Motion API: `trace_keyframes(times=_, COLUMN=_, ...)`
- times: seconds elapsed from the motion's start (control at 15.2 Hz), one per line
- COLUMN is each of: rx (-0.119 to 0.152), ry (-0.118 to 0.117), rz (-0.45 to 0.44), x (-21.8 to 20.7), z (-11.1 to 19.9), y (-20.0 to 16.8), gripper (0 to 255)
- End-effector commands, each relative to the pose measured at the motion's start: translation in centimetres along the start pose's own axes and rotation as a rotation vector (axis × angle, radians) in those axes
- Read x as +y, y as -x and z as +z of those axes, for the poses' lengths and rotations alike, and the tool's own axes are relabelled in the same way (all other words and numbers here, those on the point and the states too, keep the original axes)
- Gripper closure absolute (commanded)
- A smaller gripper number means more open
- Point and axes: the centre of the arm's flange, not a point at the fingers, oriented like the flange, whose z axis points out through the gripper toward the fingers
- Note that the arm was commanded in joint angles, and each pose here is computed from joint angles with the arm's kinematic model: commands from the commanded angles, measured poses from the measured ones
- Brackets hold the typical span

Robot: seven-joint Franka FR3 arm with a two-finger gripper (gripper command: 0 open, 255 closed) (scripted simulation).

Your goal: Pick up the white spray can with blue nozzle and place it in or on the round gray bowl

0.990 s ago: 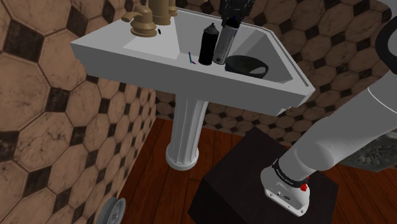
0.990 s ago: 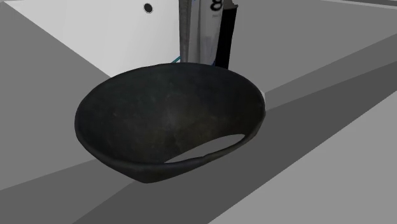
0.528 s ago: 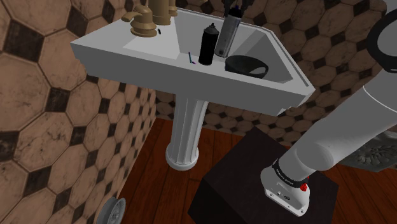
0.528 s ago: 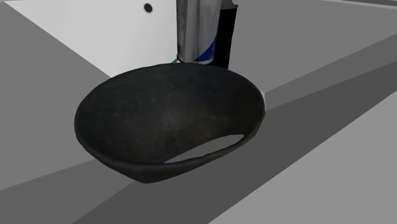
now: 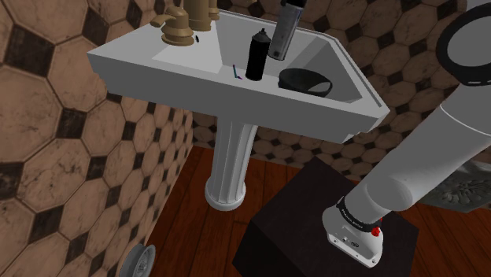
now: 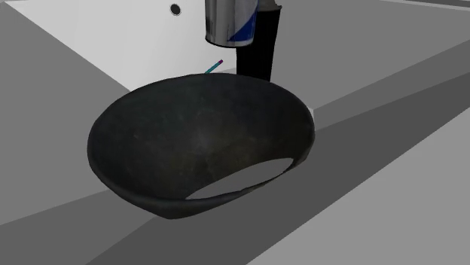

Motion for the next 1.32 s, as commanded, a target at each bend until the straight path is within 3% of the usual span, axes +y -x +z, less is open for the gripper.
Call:
trace_keyframes(times=0.0, rx=0.000, ry=0.000, rz=0.000, x=0.2, z=-1.1, y=-0.2, gripper=255)
trace_keyframes(times=0.59, rx=0.000, ry=0.000, rz=0.000, x=0.5, z=-5.8, y=-0.9, gripper=255)
trace_keyframes(times=1.25, rx=0.000, ry=0.000, rz=0.000, x=4.5, z=-12.7, y=9.6, gripper=255)
